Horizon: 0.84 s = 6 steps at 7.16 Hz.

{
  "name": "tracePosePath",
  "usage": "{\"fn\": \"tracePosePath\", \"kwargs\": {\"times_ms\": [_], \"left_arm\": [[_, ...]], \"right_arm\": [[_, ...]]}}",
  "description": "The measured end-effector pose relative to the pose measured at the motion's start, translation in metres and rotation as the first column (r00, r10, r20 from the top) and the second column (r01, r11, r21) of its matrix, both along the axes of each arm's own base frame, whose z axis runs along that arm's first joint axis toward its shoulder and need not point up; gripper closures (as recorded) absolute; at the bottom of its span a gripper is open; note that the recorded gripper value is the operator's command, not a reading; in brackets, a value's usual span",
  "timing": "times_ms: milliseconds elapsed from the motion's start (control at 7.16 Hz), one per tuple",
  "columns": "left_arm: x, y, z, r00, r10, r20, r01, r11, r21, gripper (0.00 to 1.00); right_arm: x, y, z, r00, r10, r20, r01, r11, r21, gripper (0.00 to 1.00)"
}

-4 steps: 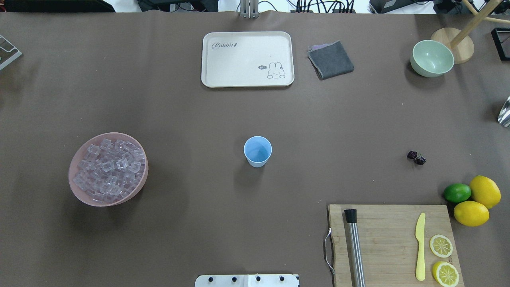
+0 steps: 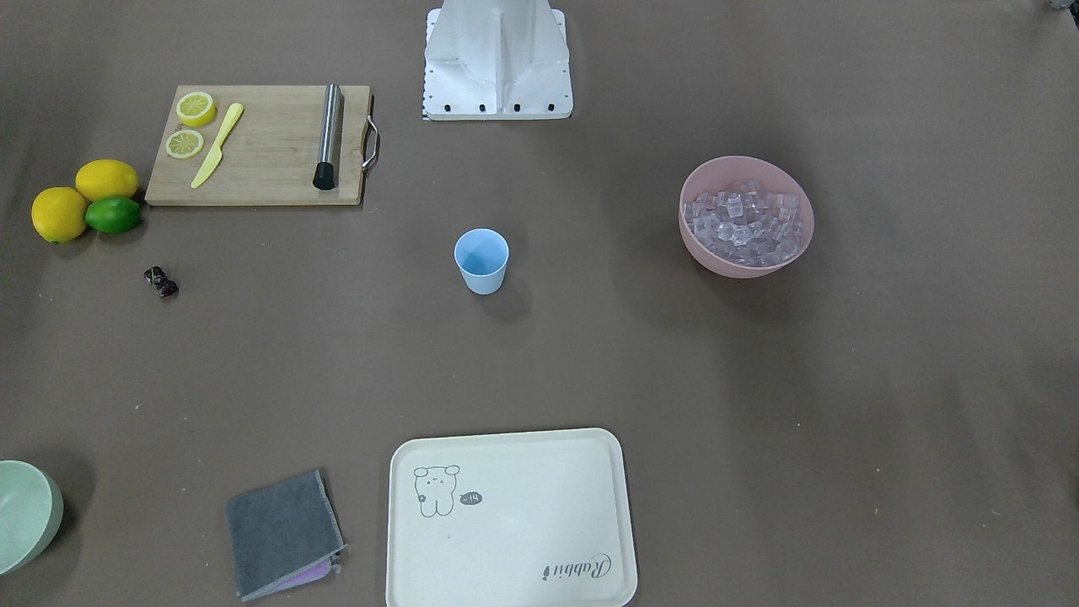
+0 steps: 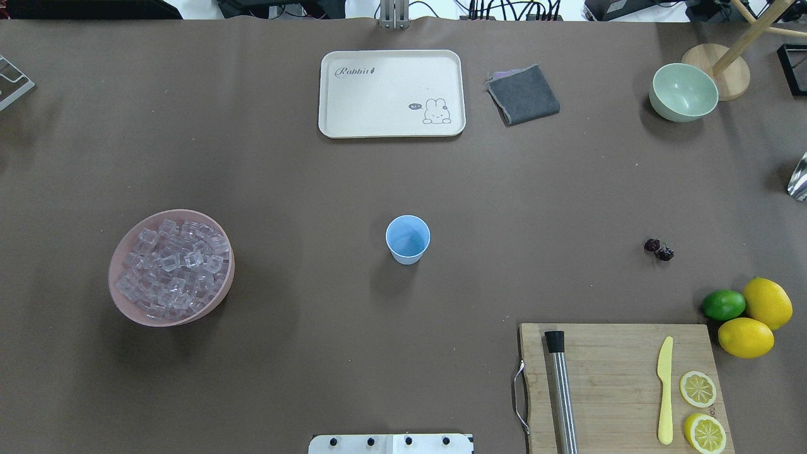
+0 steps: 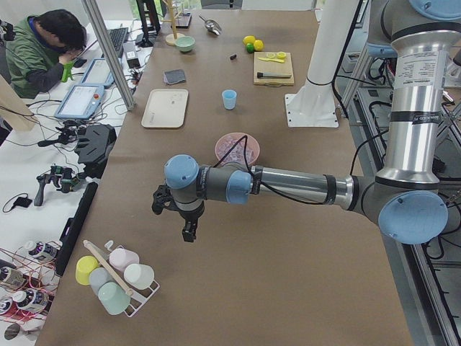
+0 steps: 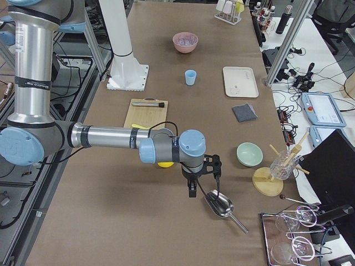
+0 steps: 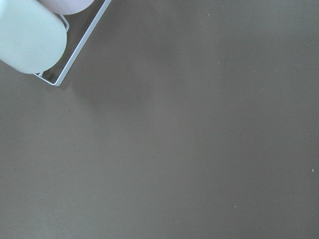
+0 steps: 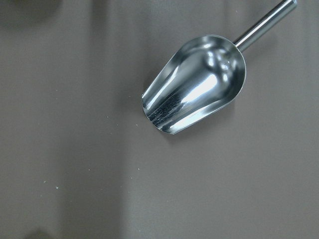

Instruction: Put ice and cherries in cup

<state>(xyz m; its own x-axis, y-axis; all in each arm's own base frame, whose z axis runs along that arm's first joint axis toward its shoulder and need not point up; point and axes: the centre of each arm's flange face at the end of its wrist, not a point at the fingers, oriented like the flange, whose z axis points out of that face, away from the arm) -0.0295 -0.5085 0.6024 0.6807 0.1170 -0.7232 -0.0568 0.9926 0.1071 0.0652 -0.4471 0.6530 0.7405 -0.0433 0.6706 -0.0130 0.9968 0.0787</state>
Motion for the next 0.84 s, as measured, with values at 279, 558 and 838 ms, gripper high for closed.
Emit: {"fn": "tracePosePath", "kwargs": {"times_ms": [279, 558, 838], "left_arm": [[0.001, -0.002, -0.006, 1.000, 0.001, 0.000, -0.001, 1.000, 0.011, 0.02], [0.001, -0.003, -0.009, 1.000, 0.001, 0.000, -0.001, 1.000, 0.017, 0.02], [0.001, -0.002, -0.017, 1.000, 0.000, 0.000, 0.000, 0.999, 0.033, 0.02]], "right_arm": [[0.000, -0.001, -0.006, 1.000, -0.003, -0.001, 0.003, 1.000, 0.016, 0.00], [0.003, -0.002, -0.024, 1.000, 0.002, -0.005, -0.002, 0.999, 0.052, 0.00], [0.003, -0.005, -0.031, 1.000, 0.002, -0.005, -0.002, 0.998, 0.067, 0.00]]}}
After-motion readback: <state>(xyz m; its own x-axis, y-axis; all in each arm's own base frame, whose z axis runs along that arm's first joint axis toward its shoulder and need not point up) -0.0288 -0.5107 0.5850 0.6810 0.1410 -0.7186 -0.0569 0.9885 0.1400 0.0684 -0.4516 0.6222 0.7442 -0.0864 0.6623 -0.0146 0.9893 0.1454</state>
